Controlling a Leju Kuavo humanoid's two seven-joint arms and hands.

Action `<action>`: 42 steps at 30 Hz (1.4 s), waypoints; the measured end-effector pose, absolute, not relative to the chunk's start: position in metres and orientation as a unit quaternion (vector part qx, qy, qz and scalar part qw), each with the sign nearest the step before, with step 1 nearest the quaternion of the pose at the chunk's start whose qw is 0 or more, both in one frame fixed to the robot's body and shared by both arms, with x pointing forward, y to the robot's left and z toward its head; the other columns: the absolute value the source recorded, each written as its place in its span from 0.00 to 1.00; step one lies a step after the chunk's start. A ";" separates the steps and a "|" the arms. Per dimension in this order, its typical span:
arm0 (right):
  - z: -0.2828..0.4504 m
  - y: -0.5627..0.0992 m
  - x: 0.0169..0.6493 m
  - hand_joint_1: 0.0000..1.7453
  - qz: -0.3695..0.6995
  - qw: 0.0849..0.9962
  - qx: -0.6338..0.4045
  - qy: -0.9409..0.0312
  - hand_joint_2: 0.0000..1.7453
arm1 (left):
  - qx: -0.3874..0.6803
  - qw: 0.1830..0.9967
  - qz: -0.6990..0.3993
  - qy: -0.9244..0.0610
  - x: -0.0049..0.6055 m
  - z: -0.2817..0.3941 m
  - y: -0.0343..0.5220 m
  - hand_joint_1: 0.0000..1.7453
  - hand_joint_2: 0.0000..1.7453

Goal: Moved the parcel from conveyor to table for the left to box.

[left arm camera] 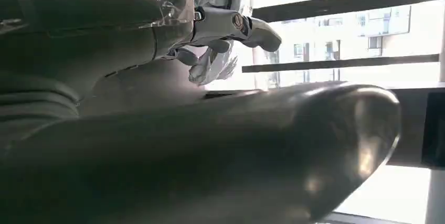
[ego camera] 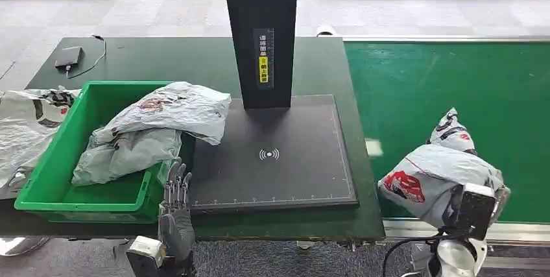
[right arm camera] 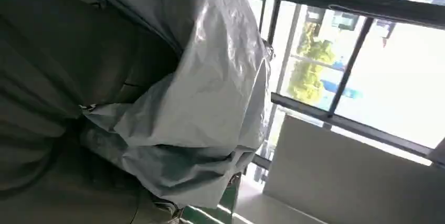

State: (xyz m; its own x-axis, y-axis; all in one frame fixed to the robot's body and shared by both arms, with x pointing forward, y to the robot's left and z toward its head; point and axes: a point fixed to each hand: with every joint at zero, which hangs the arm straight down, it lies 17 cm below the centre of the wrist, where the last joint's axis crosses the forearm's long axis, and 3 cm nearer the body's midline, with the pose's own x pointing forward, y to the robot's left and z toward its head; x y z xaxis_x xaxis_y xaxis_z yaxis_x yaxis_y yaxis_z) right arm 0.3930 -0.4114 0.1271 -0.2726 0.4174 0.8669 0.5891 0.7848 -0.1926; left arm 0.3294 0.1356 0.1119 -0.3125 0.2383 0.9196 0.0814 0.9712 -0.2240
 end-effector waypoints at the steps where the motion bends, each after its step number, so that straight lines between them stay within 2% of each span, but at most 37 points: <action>1: 0.136 -0.410 0.389 1.00 -0.082 0.500 -0.328 -0.797 1.00 | -0.100 0.578 0.068 -0.807 0.329 0.112 0.136 0.00 0.00; 5: 0.179 -0.392 0.372 1.00 -0.080 0.442 -0.366 -0.815 1.00 | -0.109 0.577 0.064 -0.807 0.328 0.113 0.133 0.00 0.00; 16: 0.248 -0.340 0.355 1.00 -0.046 0.353 -0.350 -0.866 1.00 | -0.131 0.575 0.053 -0.806 0.327 0.113 0.123 0.00 0.00; 23: 0.266 -0.315 0.388 1.00 -0.023 0.329 -0.352 -0.876 1.00 | -0.146 0.569 0.043 -0.808 0.338 0.117 0.109 0.00 0.00; 29: 0.235 -0.290 0.441 1.00 0.017 0.371 -0.345 -0.862 1.00 | -0.154 0.571 0.039 -0.805 0.344 0.116 0.101 0.00 0.00; 32: 0.175 -0.255 0.478 1.00 0.086 0.439 -0.331 -0.831 1.00 | -0.165 0.568 0.030 -0.806 0.351 0.118 0.091 0.00 0.00; 35: 0.111 -0.221 0.475 1.00 0.154 0.494 -0.314 -0.796 1.00 | -0.168 0.569 0.024 -0.804 0.355 0.118 0.085 0.00 0.00; 42: 0.083 -0.187 0.486 1.00 0.205 0.523 -0.298 -0.772 1.00 | -0.165 0.574 0.022 -0.802 0.363 0.119 0.081 0.00 0.00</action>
